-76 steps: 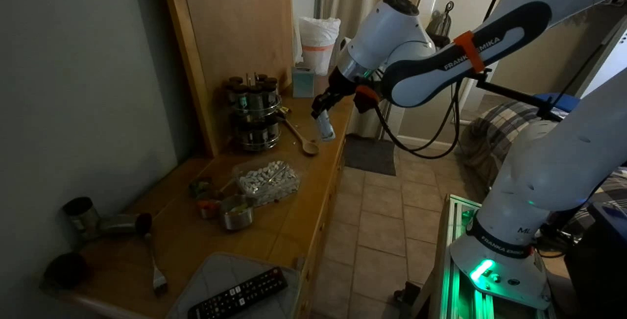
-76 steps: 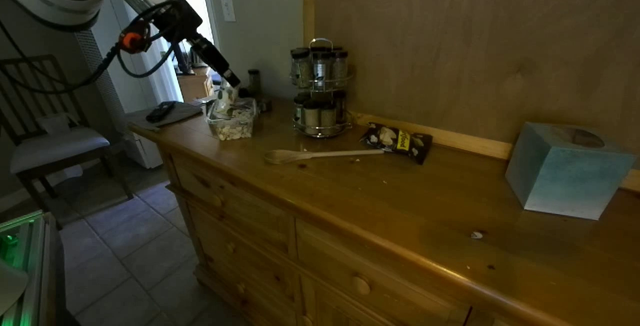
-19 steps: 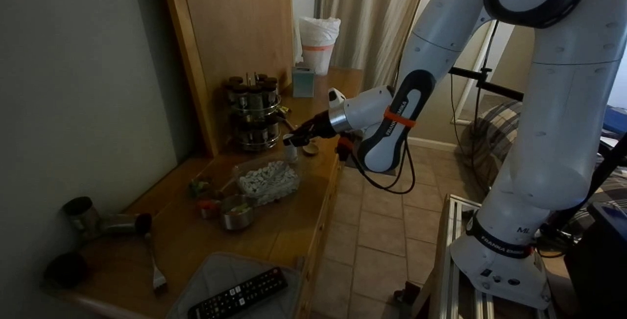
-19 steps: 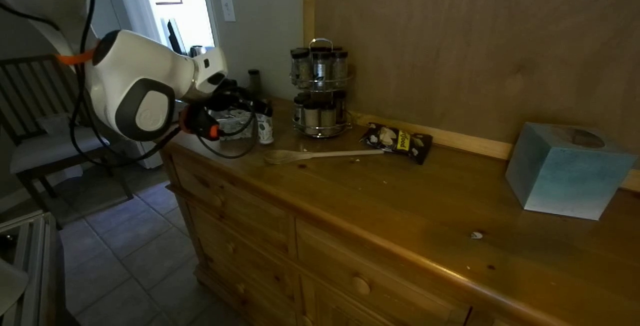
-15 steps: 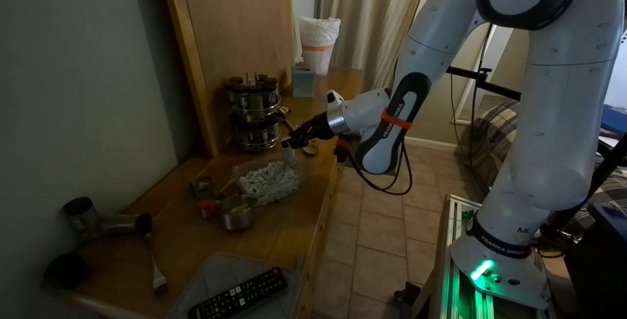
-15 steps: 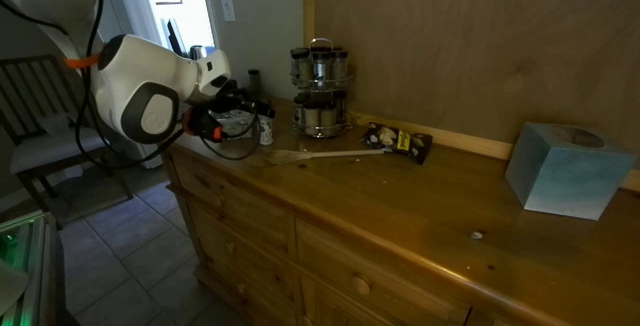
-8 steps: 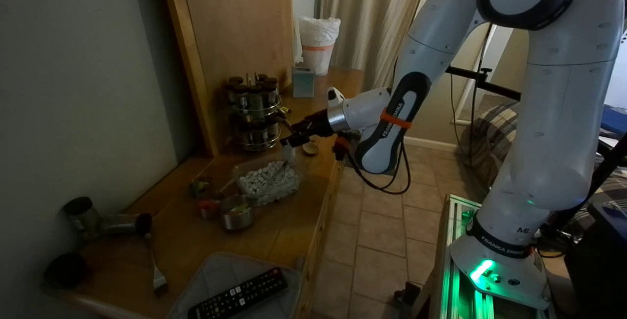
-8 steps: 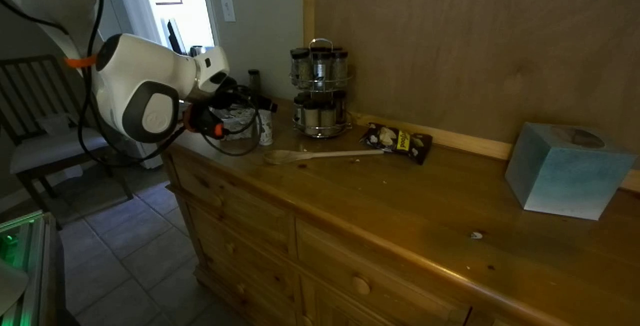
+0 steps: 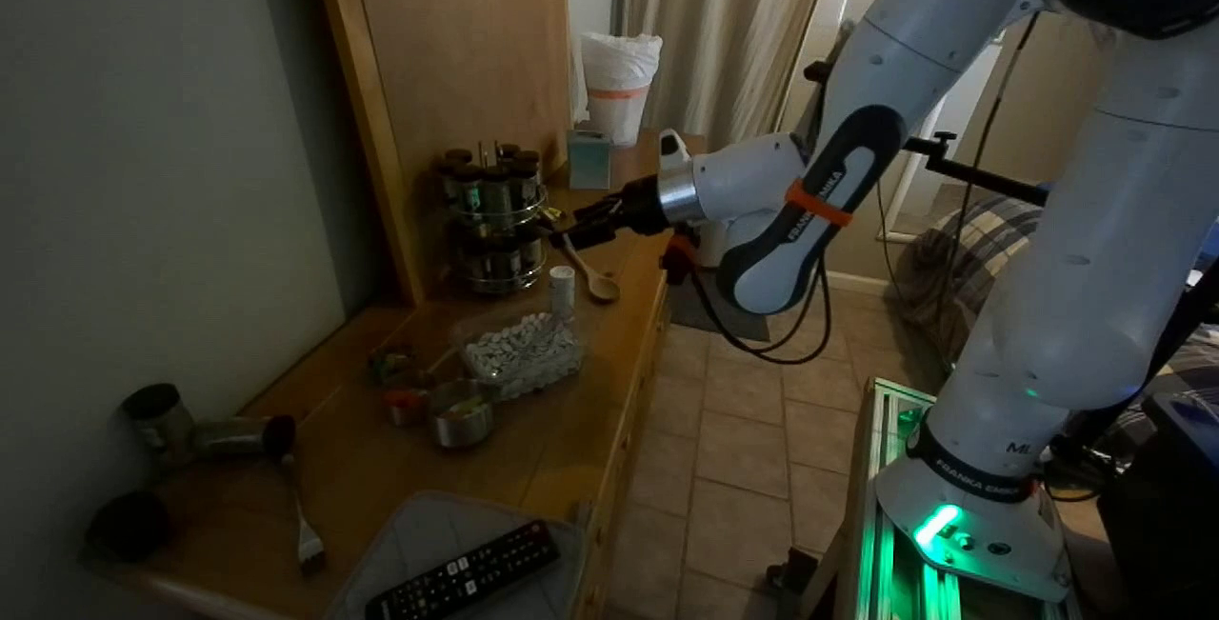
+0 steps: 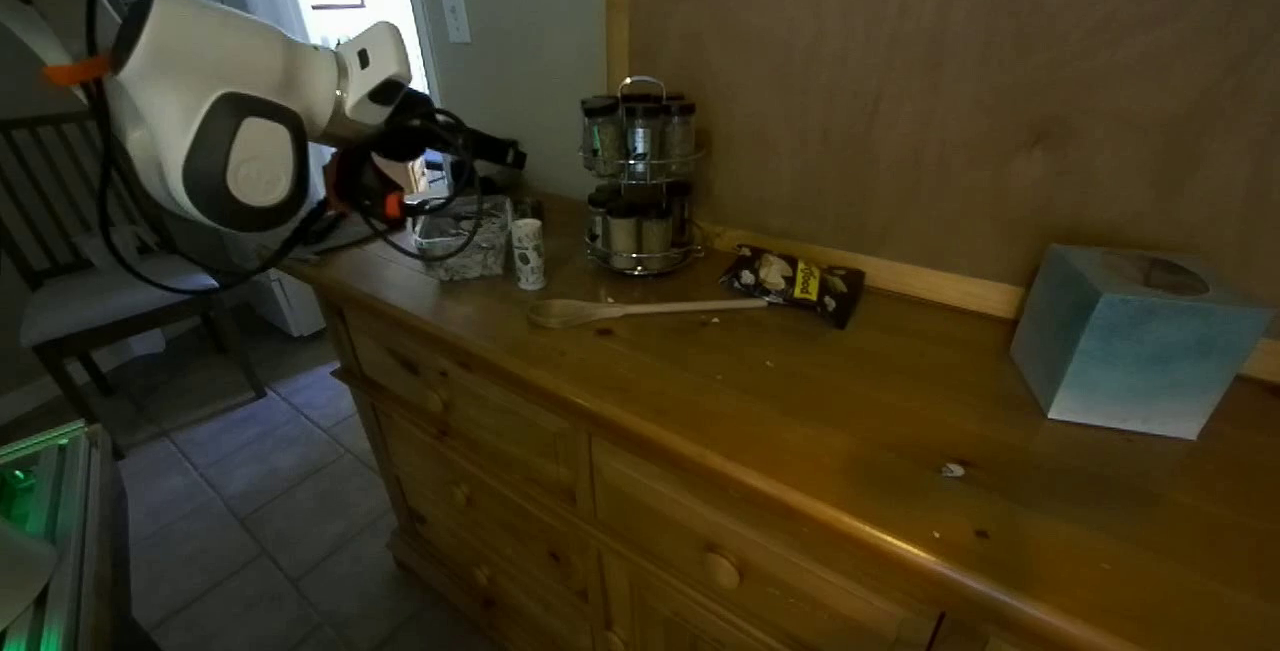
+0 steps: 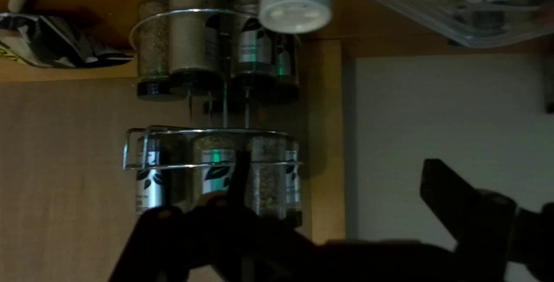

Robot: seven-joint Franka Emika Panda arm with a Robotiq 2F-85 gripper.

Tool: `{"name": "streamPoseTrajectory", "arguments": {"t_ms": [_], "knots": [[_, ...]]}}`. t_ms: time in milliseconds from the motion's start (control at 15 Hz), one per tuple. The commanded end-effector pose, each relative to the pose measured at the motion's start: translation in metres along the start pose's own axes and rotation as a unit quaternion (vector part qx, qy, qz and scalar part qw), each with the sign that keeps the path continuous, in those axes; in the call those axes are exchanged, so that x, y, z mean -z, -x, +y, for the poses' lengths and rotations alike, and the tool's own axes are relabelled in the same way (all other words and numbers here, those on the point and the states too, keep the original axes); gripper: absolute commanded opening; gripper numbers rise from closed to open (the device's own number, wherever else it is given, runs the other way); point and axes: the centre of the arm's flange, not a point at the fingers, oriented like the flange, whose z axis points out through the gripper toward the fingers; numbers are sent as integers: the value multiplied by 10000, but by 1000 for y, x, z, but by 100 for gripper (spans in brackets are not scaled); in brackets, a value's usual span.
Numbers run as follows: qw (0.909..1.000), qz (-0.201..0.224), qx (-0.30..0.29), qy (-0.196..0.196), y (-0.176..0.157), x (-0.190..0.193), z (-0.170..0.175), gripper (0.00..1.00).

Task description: Move the white bottle forward, then put it upright

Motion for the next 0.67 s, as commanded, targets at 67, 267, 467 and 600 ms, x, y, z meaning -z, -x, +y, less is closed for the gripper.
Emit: {"name": "streamPoseTrajectory", "arguments": {"t_ms": [67, 267, 467, 600], "knots": [[9964, -554, -639, -110, -33, 87, -27, 100], [9963, -601, -615, 78, -37, 31, -23, 100], [9963, -592, -614, 129, -43, 36, -24, 100], [9958, -656, -624, 117, -38, 33, -24, 100]]}}
